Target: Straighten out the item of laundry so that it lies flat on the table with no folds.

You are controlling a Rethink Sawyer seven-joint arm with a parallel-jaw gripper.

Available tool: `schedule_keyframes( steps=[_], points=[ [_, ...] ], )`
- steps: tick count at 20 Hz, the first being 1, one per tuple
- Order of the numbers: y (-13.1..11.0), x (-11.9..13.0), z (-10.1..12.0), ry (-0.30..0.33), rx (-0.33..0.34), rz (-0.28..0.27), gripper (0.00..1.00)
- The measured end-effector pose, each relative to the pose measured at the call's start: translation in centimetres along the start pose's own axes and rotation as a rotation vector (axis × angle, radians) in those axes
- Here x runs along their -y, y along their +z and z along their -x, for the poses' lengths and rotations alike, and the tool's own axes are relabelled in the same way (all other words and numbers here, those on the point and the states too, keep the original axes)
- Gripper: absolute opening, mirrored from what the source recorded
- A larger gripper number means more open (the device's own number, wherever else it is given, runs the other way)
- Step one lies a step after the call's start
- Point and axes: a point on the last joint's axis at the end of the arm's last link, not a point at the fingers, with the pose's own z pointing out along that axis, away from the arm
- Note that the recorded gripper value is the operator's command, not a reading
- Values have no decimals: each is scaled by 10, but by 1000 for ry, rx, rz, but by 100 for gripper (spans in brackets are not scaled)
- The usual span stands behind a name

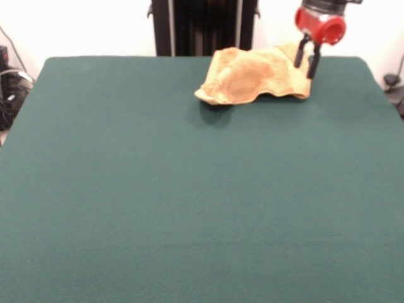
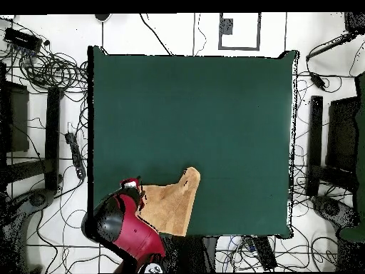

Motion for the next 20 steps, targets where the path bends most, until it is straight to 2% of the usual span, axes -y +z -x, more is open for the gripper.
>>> schedule_keyframes(
  steps=[3,8,13,20],
  points=[
    [-8,-10,0,5,-8,21,100],
    [-6,-26,21,32,-6,40,100],
    [9,-27,35,50,-1,24,100],
    [28,-19,42,40,-2,-9,100]
  ],
)
